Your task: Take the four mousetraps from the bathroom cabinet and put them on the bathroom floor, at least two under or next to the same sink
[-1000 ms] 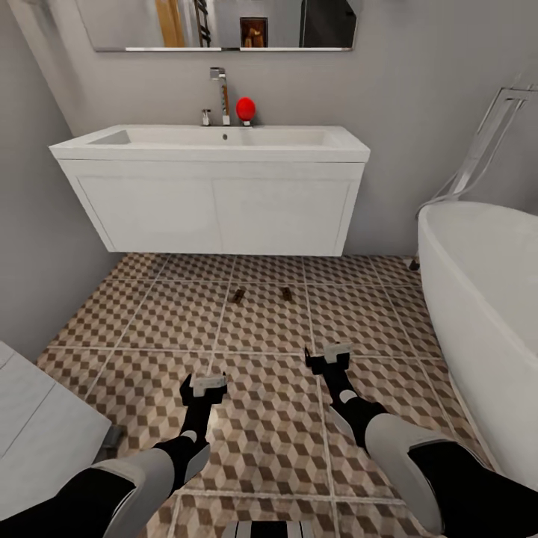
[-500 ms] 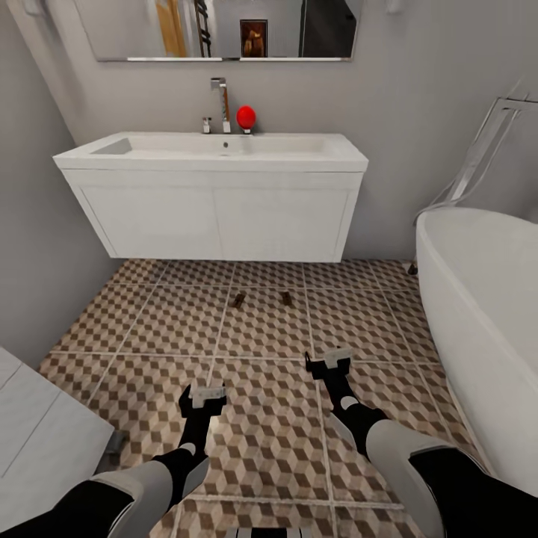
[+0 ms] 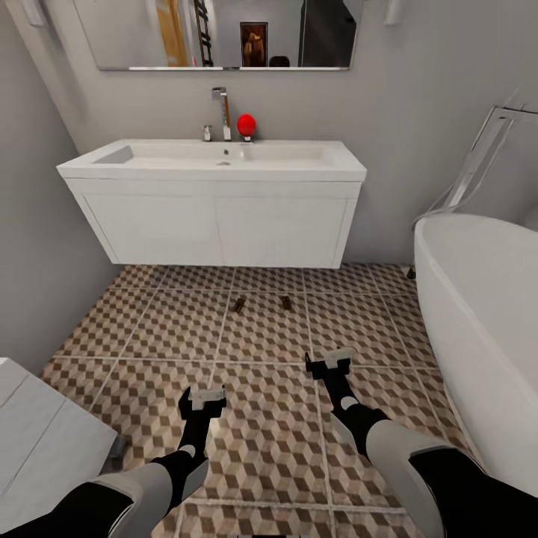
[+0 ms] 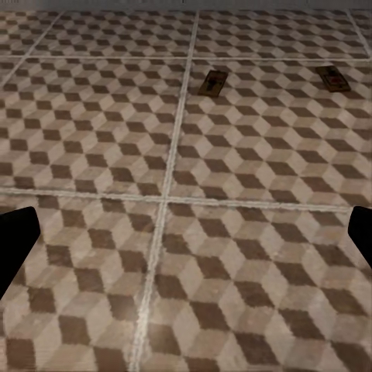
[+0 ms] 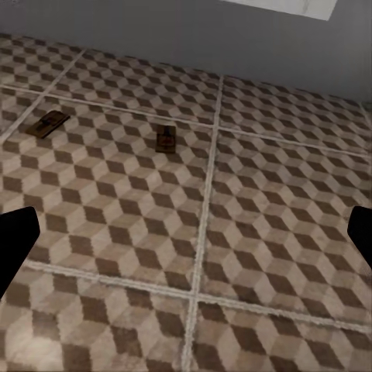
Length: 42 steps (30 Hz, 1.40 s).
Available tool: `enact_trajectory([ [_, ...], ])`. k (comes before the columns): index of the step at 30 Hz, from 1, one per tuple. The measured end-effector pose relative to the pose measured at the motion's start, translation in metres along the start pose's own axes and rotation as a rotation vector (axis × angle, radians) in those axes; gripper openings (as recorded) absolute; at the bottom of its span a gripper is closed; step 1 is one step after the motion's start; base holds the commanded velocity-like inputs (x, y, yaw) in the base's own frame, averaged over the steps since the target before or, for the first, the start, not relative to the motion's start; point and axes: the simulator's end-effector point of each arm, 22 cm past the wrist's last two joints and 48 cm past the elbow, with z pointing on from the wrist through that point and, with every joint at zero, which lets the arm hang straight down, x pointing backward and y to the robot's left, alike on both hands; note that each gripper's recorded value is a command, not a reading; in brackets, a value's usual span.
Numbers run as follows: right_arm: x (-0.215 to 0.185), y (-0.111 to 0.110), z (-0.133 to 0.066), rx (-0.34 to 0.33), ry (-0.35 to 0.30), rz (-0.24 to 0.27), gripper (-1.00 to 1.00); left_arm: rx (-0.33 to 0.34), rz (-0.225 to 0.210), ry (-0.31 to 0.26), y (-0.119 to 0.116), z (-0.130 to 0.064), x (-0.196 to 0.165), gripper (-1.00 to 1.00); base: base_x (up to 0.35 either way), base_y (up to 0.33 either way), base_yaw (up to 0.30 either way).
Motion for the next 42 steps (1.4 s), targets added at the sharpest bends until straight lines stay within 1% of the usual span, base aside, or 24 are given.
enact_trajectory([
  [20, -0.041, -0.006, -0.008, -0.002, 0.004, -0.001, 1.00, 0.001, 0.001, 0.002, 0.001, -0.011, -0.042, 1.00, 0.000, 0.000, 0.000],
  [42, -0.086, -0.012, -0.018, -0.003, 0.005, -0.001, 1.00, 0.002, 0.002, 0.016, 0.002, -0.029, -0.078, 1.00, 0.000, 0.000, 0.000],
])
